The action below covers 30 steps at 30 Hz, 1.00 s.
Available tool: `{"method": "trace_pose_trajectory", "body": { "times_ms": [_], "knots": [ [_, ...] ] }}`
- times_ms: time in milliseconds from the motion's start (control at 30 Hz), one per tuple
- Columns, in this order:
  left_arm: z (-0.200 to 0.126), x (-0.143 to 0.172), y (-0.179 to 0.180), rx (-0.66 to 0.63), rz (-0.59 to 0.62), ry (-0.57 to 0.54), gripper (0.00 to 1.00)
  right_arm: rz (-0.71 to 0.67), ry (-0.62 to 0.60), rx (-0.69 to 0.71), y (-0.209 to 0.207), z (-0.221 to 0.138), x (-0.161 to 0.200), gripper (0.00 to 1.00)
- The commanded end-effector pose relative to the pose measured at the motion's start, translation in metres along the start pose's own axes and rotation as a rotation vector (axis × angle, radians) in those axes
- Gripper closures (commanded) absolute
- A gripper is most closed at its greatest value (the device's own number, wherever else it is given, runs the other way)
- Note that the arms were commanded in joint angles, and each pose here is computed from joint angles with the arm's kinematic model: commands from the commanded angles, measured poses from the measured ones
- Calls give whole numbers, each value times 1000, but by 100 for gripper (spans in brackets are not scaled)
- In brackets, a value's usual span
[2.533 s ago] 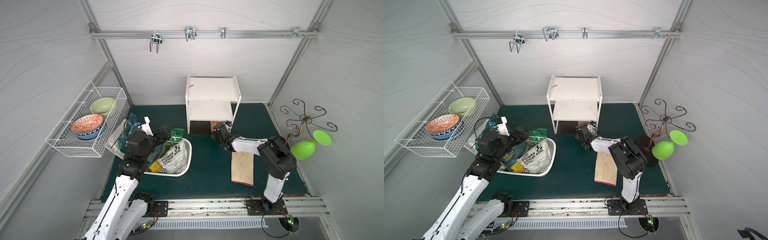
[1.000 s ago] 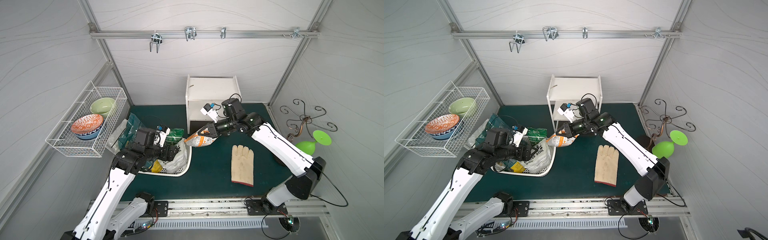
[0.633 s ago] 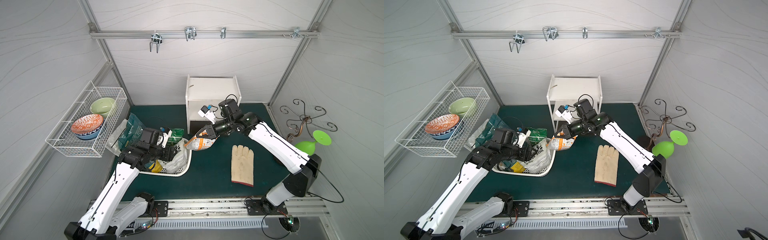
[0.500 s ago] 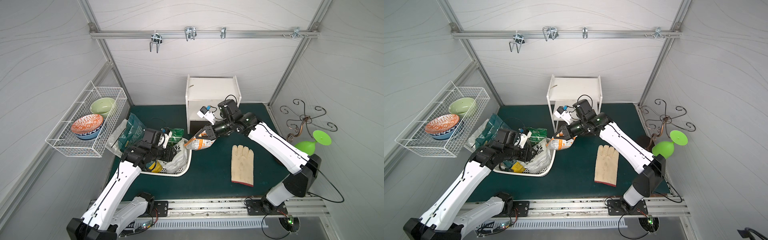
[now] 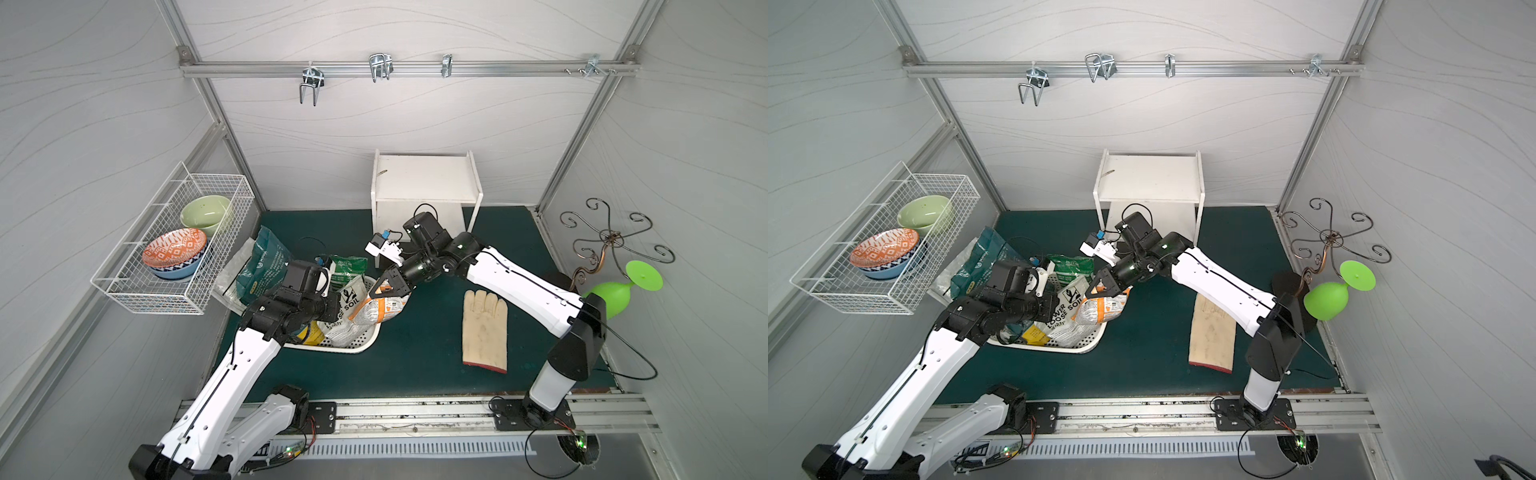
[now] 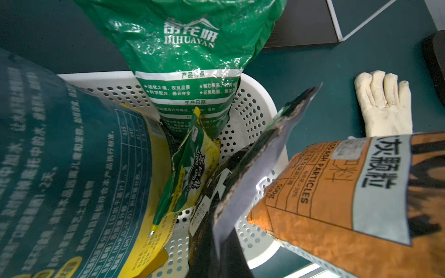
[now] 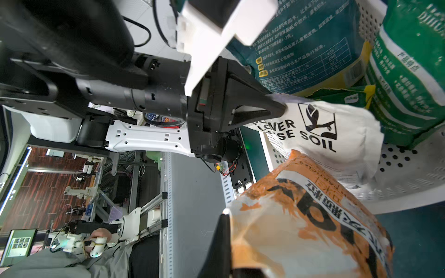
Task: Take down the fertilizer bag from the shelf
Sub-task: Place the fertilizer bag in the storage box.
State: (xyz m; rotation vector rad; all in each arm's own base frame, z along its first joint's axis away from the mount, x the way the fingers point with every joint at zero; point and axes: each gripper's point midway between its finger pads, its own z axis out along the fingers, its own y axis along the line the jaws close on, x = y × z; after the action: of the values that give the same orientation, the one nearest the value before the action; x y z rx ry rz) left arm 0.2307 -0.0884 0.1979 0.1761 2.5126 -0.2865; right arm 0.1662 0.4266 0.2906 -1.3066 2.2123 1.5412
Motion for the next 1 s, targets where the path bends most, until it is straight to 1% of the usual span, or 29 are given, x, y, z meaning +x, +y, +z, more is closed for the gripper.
{"method": "trace_pose_trajectory", "body": {
  "times_ms": [0, 133, 233, 367, 500, 600, 667, 800, 900, 967],
  "knots": [
    [-11, -11, 12, -71, -17, -65, 100, -198, -69, -120, 50, -4, -28, 100],
    [-15, -9, 17, -98, -16, -61, 100, -225, -51, -140, 60, 7, -29, 100],
    [-17, -10, 18, -105, -13, -68, 100, -235, -35, -122, 56, 18, -27, 100],
    [-18, -12, 21, -124, -13, -75, 100, -187, 12, -72, 25, 37, -14, 100],
    [-20, -16, 23, -137, -12, -92, 100, -102, 83, -19, -15, 60, 8, 100],
    [-22, -18, 22, -135, -12, -102, 100, -51, 105, 34, -38, 67, 17, 100],
    [-22, -20, 22, -134, -9, -106, 100, -45, 96, 71, -43, 63, 15, 100],
    [-20, -24, 20, -123, -10, -117, 100, -97, 54, 156, -43, 54, 2, 100],
    [-19, -27, 18, -116, -13, -123, 100, -144, 75, 211, -39, 58, -1, 100],
    [-20, -29, 17, -111, -14, -128, 100, -193, 82, 279, -37, 58, -5, 100]
  ]
}}
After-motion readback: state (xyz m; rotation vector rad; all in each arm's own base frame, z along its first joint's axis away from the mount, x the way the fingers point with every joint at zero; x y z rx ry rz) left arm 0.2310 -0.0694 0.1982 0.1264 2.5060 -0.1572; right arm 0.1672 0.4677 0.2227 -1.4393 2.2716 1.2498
